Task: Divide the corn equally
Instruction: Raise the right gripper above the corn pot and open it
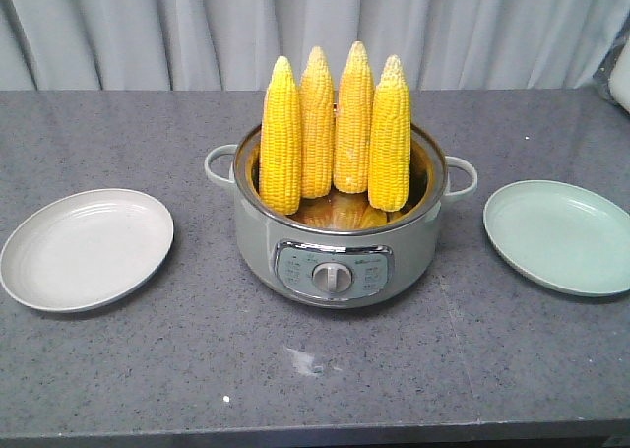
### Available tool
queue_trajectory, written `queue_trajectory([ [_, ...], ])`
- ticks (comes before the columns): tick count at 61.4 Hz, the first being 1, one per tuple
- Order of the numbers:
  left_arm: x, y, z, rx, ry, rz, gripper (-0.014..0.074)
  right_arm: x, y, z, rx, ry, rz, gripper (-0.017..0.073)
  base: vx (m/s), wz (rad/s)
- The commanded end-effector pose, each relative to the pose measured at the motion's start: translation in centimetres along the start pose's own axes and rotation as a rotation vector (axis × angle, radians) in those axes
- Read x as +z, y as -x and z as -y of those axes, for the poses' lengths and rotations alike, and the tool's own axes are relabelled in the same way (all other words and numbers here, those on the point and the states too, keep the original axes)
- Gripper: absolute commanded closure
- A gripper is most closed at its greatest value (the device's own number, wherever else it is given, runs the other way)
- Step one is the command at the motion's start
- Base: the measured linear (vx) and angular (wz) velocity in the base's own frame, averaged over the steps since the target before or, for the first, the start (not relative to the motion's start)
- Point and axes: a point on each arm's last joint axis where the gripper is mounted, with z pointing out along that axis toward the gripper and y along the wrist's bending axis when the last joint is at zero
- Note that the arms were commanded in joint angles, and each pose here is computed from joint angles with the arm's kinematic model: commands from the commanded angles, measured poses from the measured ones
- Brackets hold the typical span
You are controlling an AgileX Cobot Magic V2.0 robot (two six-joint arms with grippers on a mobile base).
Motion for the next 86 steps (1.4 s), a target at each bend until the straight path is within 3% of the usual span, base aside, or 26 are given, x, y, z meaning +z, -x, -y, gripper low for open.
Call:
queue_trajectory([
  [1,1.3,1.3,1.0,0.033,0.006,-0.017,0.0601,1.6,3.5,-0.8,-0.088,0.068,0.049,0.0547,0.00,0.00],
  [11,3.6,1.8,1.6,0.107,0.031,-0.123,0.0594,5.0,5.5,-2.3,-0.216,0.271,-0.047,0.0489,0.00,0.00],
  [17,4.9,2.5,2.2,0.170,0.033,-0.160,0.0575,6.6,5.5,-2.6,-0.235,0.354,-0.077,0.0399,0.00,0.00],
  [27,6.7,3.7,3.0,0.232,0.031,-0.175,0.0481,8.6,5.2,-2.1,-0.212,0.343,-0.093,0.0145,0.00,0.00],
  [33,7.6,4.0,3.2,0.230,0.035,-0.196,0.0384,9.4,5.1,-1.8,-0.186,0.322,-0.100,0.0001,0.00,0.00],
  [39,8.3,3.9,3.1,0.199,0.041,-0.207,0.0262,9.6,5.1,-1.6,-0.170,0.310,-0.098,-0.0078,0.00,0.00],
  [48,8.8,3.8,3.0,0.175,0.047,-0.219,0.0125,9.7,5.3,-1.4,-0.164,0.288,-0.081,-0.0076,0.00,0.00],
  [60,8.7,3.7,3.0,0.175,0.046,-0.221,0.0099,11.3,6.0,-1.5,-0.122,0.323,-0.110,-0.0053,0.00,0.00],
  [77,8.7,3.7,3.0,0.175,0.046,-0.224,0.0101,19.8,10.3,-2.6,-0.164,0.452,-0.144,-0.0053,0.00,0.00],
  [86,8.7,3.6,3.0,0.175,0.045,-0.237,0.0101,26.0,9.9,-3.7,-0.155,0.477,-0.165,-0.0050,0.00,0.00],
])
